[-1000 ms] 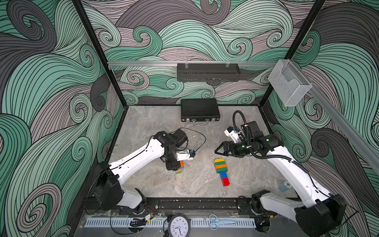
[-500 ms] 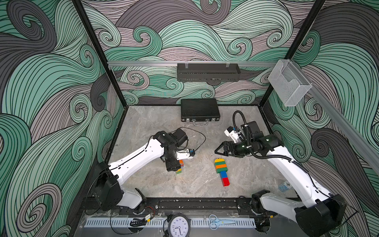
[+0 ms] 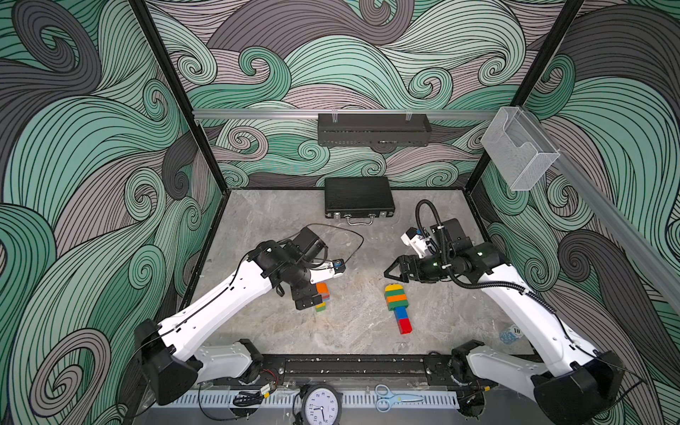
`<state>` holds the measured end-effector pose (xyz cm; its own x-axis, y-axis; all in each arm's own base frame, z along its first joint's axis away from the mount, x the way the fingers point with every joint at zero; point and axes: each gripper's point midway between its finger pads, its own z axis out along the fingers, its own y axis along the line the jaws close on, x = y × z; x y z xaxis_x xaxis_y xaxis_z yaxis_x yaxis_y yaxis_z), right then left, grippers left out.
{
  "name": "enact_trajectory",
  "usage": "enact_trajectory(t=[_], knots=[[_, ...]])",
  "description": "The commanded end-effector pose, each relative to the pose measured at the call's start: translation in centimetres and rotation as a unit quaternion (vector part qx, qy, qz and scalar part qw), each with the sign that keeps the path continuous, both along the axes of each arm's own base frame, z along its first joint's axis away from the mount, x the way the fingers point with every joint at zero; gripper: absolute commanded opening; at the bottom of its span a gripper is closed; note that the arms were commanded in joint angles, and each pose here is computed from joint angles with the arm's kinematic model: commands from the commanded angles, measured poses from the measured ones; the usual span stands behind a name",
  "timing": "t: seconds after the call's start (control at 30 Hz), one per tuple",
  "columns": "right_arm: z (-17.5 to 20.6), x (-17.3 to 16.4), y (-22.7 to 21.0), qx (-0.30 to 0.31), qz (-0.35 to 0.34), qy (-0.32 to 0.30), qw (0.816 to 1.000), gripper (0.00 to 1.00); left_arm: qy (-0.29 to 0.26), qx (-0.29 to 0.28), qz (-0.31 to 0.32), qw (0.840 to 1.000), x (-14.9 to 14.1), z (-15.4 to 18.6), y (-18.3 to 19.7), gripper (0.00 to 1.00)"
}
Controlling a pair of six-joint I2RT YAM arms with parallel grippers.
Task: Assemble an ice cream with lego
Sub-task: Assemble the lego brick with the lego brick, then adjust the lego brick at the center of the board.
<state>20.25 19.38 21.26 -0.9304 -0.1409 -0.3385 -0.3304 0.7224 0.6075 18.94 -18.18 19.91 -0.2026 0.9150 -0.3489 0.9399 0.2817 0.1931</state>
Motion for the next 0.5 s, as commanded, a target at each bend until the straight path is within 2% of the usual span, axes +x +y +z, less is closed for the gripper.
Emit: enact_trajectory(t=[0.0,0.07,0.2,0.47], knots=[[0.5,0.2,0.5,-0.007,-0.004,-0.033,0.999,0.99,-0.052,-0.059,0.039,0.996,0.8,3.0,-0.4,0.98],[0.4,0.1,1.0,-0.017,-0.001,-0.047,0.999,0.99,-0.083,-0.086,0.068,0.990,1.4,4.0,-0.1,0.98],[0.3,-0.1,2.0,-0.038,0.001,-0.088,0.995,0.99,-0.129,-0.100,0.136,0.977,2.5,5.3,1.6,0.99],[-1.1,-1.6,5.5,-0.094,0.042,-0.179,0.978,0.99,-0.155,-0.160,0.242,0.945,3.7,7.2,3.2,0.98]])
